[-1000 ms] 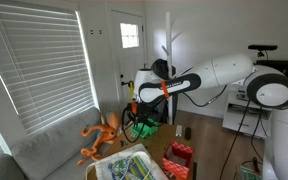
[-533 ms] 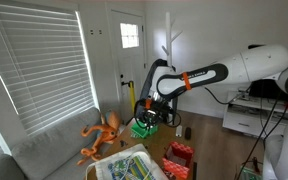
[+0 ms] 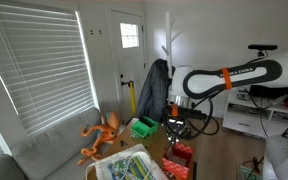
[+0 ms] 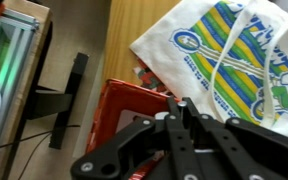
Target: Remove the silver spoon from the green container and put it in the red basket
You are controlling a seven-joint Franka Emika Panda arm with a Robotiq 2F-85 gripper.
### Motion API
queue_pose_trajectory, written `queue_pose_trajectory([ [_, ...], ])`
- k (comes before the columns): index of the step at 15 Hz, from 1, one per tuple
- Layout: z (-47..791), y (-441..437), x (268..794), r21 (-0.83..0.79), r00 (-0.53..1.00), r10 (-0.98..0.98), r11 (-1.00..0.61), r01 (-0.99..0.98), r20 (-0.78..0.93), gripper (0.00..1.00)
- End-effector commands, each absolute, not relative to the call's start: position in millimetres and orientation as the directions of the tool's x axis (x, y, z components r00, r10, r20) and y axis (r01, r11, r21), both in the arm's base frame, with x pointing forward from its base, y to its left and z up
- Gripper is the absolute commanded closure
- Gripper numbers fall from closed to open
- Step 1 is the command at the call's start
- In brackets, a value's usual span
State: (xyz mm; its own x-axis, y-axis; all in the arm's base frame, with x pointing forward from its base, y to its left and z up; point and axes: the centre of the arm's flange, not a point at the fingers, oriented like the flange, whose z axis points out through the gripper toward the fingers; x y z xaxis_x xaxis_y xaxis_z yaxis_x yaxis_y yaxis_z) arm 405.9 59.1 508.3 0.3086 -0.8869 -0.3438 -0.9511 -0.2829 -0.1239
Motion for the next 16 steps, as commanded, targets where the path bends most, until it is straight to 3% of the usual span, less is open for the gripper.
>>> queue_pose_trajectory([
  [1,507.9,41.9,371.3,-0.113,0.312,-0.867,-0.291,-0.950,-0.388,0.97],
  [3,499.2,38.9,381.5,-0.152,0.355,-0.828,-0.321,-0.935,-0.434,0.97],
  [4,506.2,45.9,383.4,-0.116,0.328,-0.864,-0.307,-0.944,-0.383,0.90],
  [6,501.4,41.4,383.2,-0.128,0.344,-0.847,-0.320,-0.939,-0.405,0.90],
  [7,500.0,40.7,383.4,-0.129,0.346,-0.844,-0.322,-0.938,-0.409,0.97],
  [16,494.7,59.6,394.9,-0.180,0.445,-0.727,-0.416,-0.891,-0.524,0.97],
])
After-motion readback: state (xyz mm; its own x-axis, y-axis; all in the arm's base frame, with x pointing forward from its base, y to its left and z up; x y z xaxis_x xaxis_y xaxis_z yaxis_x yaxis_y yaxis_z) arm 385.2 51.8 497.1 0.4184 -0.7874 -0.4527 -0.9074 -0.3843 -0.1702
